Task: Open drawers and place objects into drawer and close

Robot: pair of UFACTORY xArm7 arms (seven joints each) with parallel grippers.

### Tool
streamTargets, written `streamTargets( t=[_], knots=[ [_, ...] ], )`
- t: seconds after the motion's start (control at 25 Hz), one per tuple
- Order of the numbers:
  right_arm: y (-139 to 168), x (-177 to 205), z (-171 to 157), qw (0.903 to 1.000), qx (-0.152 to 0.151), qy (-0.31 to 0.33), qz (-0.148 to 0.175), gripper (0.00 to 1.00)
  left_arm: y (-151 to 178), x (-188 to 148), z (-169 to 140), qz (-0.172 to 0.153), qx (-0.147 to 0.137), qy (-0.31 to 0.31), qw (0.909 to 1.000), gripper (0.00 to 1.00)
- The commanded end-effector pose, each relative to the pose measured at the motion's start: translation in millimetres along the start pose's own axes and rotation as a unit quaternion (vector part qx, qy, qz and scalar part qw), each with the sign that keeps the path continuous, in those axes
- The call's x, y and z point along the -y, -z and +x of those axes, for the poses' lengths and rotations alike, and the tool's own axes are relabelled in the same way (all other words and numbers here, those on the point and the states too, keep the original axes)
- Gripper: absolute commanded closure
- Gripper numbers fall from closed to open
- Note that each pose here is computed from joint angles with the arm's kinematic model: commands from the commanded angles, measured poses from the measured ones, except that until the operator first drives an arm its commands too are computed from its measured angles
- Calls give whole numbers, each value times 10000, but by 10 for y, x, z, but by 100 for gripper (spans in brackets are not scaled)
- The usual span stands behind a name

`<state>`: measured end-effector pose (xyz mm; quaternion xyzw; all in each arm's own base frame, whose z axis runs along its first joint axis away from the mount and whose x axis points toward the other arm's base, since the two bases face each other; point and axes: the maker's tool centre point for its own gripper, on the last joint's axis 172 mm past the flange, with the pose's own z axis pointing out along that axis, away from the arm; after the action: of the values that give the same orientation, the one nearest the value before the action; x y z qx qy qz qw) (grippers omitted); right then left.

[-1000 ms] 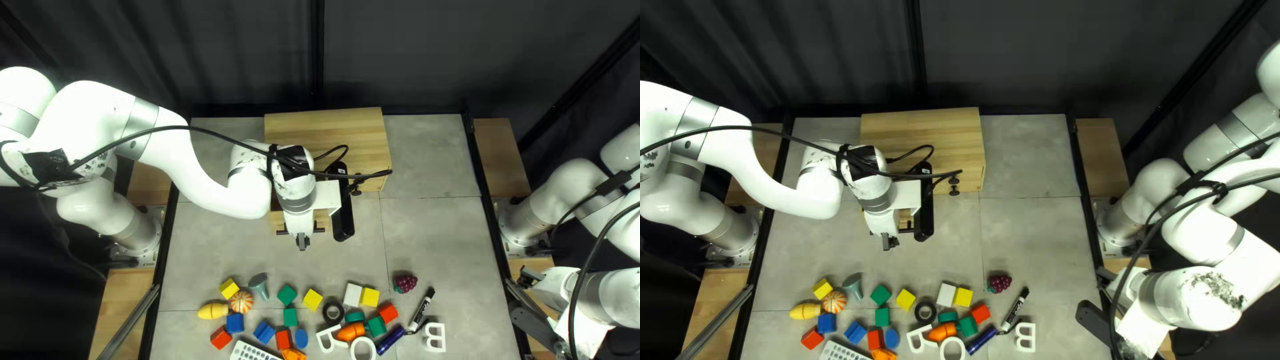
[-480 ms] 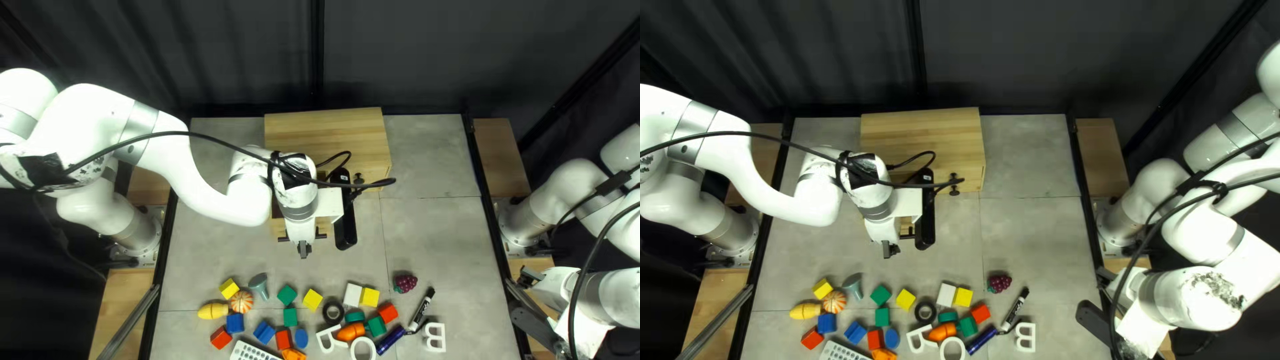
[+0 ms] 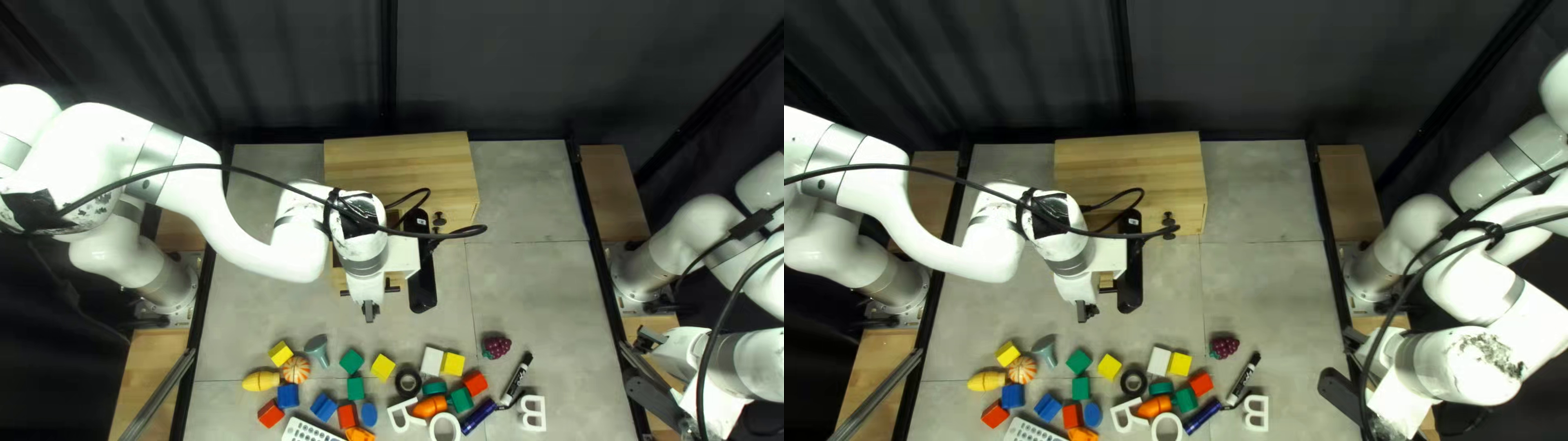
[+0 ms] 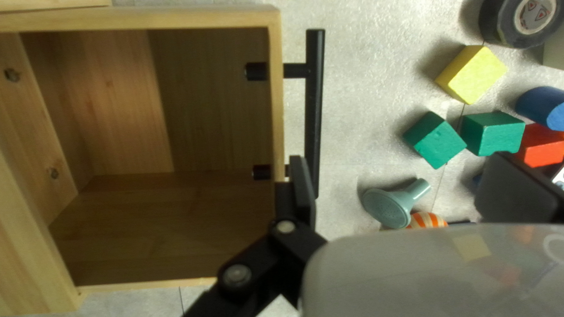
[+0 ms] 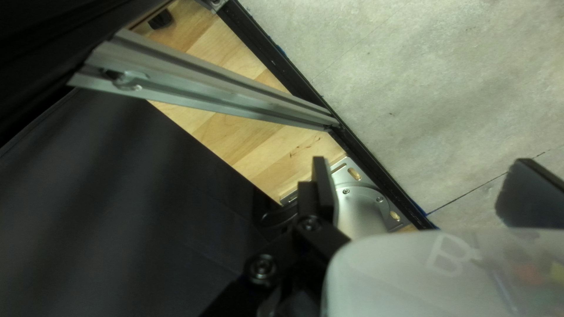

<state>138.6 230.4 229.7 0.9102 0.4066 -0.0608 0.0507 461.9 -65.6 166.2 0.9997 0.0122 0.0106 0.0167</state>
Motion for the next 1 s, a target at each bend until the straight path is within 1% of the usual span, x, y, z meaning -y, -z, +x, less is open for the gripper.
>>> streamTargets(
  t=[0.04, 0.28, 0.36, 0.76, 1.0],
  knots=[
    [0, 0, 0, 10000, 0, 0, 0, 0, -102, 89, -3, -29, 42, -6, 10000, 0],
    [0, 0, 0, 10000, 0, 0, 0, 0, -204, 285, -71, -45, 25, 82, 10000, 0],
    [0, 0, 0, 10000, 0, 0, 0, 0, -233, 303, -86, -55, 18, 107, 9999, 0],
    [0, 0, 0, 10000, 0, 0, 0, 0, -287, 147, -63, -228, -4, 22, 9997, 0],
    [0, 0, 0, 10000, 0, 0, 0, 0, -215, 26, -59, -309, 6, -75, 9995, 0]
  ],
)
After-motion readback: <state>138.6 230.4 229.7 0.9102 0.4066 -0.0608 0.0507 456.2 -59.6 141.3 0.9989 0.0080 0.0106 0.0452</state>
